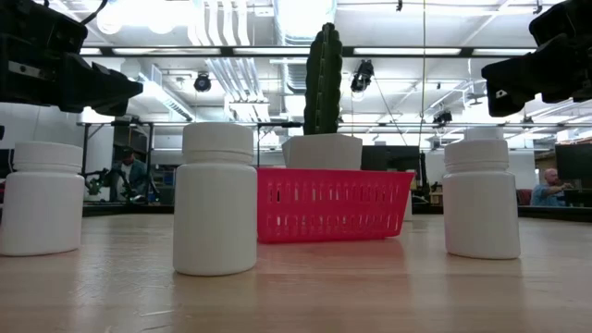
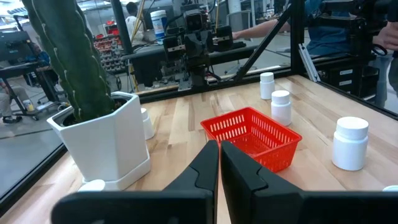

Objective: Pick and place pill bottles into a basket
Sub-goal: Put the white pill bottle into the red bin

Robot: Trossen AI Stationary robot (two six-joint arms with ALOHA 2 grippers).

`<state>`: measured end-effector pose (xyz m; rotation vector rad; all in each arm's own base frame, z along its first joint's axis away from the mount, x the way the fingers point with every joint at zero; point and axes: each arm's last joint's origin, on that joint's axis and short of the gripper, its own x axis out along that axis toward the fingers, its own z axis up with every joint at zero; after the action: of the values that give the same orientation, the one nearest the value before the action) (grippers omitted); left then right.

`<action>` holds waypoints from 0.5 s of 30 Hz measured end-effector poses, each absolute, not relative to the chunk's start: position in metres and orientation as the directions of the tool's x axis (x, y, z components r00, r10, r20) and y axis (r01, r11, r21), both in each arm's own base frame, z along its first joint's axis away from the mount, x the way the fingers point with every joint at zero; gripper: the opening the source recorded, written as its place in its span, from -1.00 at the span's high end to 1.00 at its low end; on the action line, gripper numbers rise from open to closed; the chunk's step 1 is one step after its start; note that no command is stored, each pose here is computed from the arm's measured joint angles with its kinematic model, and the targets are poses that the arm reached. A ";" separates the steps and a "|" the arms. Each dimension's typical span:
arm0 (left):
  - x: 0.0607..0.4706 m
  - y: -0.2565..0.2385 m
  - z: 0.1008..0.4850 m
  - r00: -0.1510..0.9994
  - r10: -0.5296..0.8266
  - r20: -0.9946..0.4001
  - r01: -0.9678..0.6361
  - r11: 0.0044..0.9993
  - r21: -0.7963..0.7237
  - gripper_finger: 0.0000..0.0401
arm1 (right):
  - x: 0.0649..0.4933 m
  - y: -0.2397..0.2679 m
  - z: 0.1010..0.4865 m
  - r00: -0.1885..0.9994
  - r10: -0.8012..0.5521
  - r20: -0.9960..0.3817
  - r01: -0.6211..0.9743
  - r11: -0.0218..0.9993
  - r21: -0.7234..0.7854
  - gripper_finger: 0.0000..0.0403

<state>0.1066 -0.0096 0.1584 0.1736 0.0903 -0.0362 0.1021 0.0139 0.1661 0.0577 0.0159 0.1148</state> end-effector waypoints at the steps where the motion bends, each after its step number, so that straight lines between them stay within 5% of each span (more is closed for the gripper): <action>1: 0.107 -0.010 0.158 0.995 -0.028 -0.093 0.044 0.984 0.171 1.00 | 0.102 0.014 0.166 0.993 0.115 -0.013 -0.114 0.991 0.069 0.96; 15: 0.107 -0.010 0.159 0.996 -0.029 -0.088 0.043 0.984 0.170 1.00 | 0.102 0.014 0.167 0.993 0.115 0.000 -0.115 0.993 0.027 0.96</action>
<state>0.1067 -0.0096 0.1589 0.1731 0.0852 -0.0361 0.1021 0.0139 0.1674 0.0274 0.0014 0.1150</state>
